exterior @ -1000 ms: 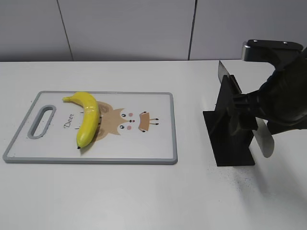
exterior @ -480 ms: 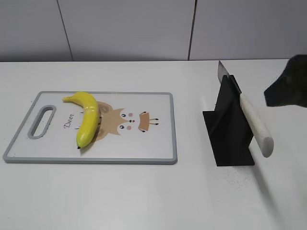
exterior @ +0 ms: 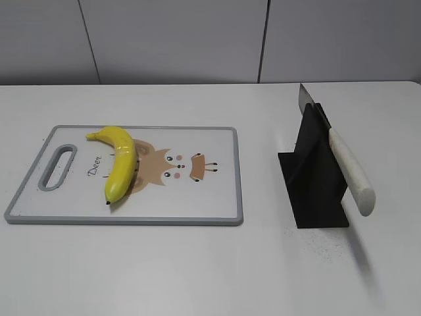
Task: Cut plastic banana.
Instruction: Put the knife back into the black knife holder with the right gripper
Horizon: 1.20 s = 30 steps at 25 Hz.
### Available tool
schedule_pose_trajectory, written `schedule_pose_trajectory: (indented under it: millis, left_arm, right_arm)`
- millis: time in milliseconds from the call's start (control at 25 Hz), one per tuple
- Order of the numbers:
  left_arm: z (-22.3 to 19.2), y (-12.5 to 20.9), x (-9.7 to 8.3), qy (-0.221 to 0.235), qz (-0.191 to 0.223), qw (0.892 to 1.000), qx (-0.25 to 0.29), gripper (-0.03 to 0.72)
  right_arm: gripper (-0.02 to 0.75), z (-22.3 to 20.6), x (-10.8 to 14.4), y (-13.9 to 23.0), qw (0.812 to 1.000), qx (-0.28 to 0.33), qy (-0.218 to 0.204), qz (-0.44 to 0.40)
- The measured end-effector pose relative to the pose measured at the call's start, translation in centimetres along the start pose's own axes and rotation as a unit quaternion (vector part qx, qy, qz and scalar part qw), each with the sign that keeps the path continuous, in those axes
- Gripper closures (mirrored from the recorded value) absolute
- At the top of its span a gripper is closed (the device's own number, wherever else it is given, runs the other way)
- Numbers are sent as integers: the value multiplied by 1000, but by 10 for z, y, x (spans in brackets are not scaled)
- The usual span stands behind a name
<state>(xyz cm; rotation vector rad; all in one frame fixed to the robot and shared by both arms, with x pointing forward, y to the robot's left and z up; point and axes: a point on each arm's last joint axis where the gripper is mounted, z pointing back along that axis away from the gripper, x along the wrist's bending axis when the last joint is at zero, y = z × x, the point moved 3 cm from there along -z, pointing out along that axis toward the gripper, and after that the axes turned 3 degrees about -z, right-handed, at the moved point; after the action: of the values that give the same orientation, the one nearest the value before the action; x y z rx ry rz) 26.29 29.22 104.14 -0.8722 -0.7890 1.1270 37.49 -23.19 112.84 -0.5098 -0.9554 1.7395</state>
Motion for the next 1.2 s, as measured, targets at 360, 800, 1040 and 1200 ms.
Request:
schedule_pose_trajectory:
  millis: [360,800,1040,1200]
  left_arm:
    - [0,0,0,0,0,1000,0,132]
    - [0,0,0,0,0,1000,0,134]
    - [0,0,0,0,0,1000,0,145]
    - [0,0,0,0,0,1000,0,148]
  right_arm:
    - [146,18,-9,67,1000,-18,0,21]
    - [147,10,-19,141,999,-7,4,40]
    - [147,24,-19,145,997,-62,0,41]
    - [147,34,-19,149,994,-99,-3,41]
